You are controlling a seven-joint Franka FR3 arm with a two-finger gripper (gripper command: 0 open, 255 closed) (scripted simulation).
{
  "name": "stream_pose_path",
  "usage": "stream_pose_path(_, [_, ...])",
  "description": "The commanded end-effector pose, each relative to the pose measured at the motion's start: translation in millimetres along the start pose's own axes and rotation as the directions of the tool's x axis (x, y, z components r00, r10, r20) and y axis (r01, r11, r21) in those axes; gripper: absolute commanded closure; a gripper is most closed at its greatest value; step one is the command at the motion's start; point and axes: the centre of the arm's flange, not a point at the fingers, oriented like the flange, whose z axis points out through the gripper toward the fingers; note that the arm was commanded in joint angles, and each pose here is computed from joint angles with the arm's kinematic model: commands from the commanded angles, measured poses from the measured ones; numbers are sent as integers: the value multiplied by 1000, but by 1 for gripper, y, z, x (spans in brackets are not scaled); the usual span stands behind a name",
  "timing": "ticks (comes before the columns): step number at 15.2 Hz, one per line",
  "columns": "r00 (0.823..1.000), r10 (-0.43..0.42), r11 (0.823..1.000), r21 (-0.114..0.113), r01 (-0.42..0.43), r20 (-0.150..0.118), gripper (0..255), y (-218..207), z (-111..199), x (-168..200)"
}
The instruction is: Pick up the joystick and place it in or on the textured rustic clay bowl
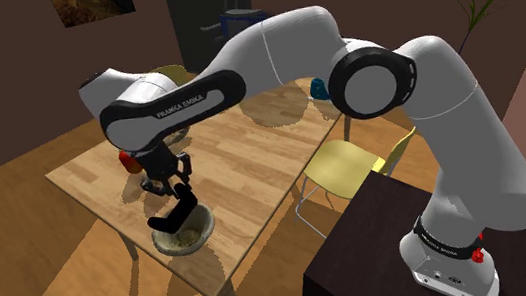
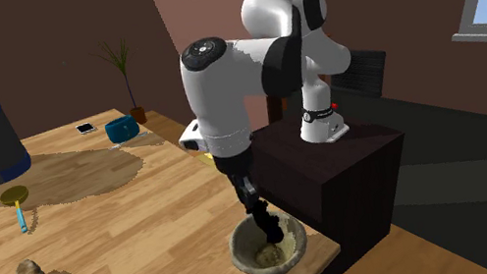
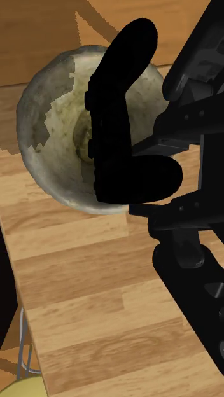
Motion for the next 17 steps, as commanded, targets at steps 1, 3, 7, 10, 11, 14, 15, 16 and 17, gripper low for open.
stream_pose_path(1, [1000,0,1000,0,0,0,255,-4,10,1])
stream_pose_path(3, [1000,0,1000,0,0,0,255,-5,20,3])
stream_pose_path(7, [1000,0,1000,0,0,0,255,-9,41,6])
stream_pose_path(10, [1000,0,1000,0,0,0,255,-12,57,8])
stream_pose_path(11, [1000,0,1000,0,0,0,255,-12,57,8])
stream_pose_path(14, [1000,0,1000,0,0,0,255,-12,57,8])
stream_pose_path(15, [1000,0,1000,0,0,0,255,-12,57,8])
stream_pose_path(16, [1000,0,1000,0,0,0,255,-12,57,8])
stream_pose_path(17, [1000,0,1000,0,0,0,255,-12,57,8])
